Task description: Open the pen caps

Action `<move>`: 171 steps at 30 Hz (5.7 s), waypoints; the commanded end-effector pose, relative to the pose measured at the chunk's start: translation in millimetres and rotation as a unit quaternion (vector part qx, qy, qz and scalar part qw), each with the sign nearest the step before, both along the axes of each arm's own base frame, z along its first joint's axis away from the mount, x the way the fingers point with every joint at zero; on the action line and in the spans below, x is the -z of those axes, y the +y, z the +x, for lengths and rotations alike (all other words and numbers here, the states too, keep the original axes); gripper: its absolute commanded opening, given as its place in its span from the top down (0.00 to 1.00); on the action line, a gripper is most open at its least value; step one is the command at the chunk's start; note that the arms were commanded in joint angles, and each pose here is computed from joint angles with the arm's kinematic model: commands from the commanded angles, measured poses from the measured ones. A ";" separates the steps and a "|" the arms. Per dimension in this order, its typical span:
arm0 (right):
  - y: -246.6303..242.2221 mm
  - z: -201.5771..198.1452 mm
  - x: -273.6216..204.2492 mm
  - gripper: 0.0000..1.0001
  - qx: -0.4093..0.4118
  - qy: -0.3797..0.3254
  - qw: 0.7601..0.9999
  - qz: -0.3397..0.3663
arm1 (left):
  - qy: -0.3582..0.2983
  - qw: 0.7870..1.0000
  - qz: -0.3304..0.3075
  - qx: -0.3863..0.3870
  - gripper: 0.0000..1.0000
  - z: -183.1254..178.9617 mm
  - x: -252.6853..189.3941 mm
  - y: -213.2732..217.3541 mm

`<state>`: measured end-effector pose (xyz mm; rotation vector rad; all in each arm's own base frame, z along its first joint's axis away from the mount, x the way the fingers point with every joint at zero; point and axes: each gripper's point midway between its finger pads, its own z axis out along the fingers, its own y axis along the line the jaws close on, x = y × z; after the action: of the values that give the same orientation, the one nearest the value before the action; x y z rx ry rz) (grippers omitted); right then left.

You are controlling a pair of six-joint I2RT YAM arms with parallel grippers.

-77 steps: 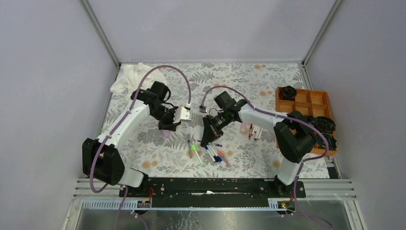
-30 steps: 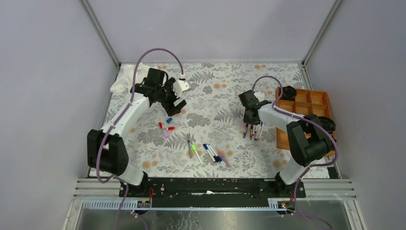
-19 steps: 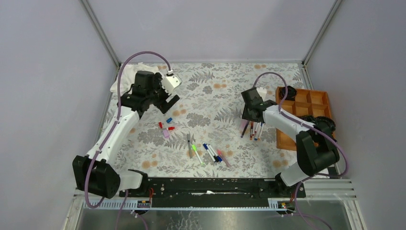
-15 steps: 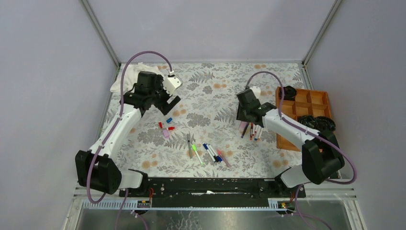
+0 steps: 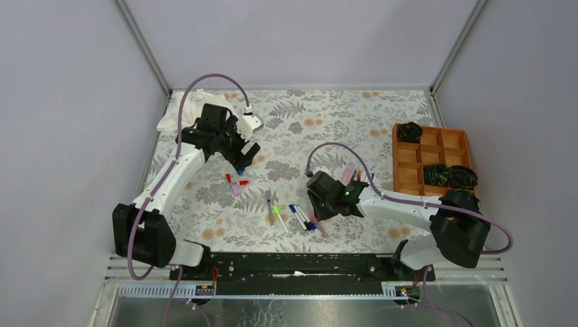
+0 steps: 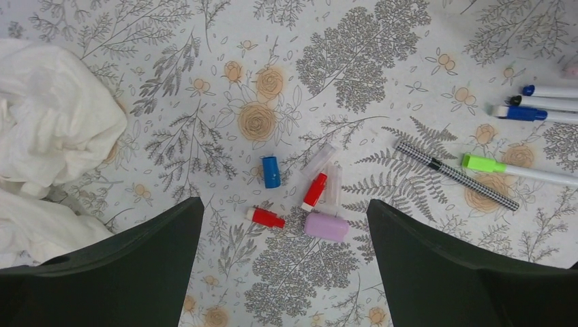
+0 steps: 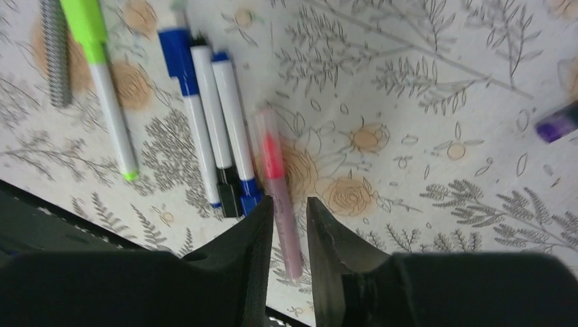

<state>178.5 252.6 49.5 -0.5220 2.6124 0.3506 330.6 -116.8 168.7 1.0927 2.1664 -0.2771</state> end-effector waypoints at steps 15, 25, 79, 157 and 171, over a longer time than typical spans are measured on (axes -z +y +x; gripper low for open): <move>-8.9 -35.4 24.4 0.65 -0.018 0.030 0.999 -0.004 | 0.034 0.999 -0.014 0.020 0.02 -9.0 -0.1 -6.6; -17.0 -25.0 42.2 0.68 0.003 0.024 0.998 -0.055 | 0.037 0.999 -0.015 0.029 0.01 -14.4 0.2 -7.3; 118.3 7.5 -134.3 1.00 -0.230 0.341 0.817 0.403 | -0.007 0.921 -0.096 0.377 0.26 -119.1 2.6 -100.5; -117.1 120.6 -27.0 1.00 0.318 -0.017 0.948 0.011 | 0.042 0.983 0.048 0.172 0.73 -17.6 139.4 -18.4; -150.2 133.7 -2.6 0.95 0.362 -0.043 0.929 -0.059 | 0.045 0.988 -0.042 0.140 0.01 -14.0 44.5 -44.1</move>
<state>302.3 116.3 58.4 0.3602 2.5664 0.0181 314.1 -146.8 75.5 1.4593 2.0747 -0.4628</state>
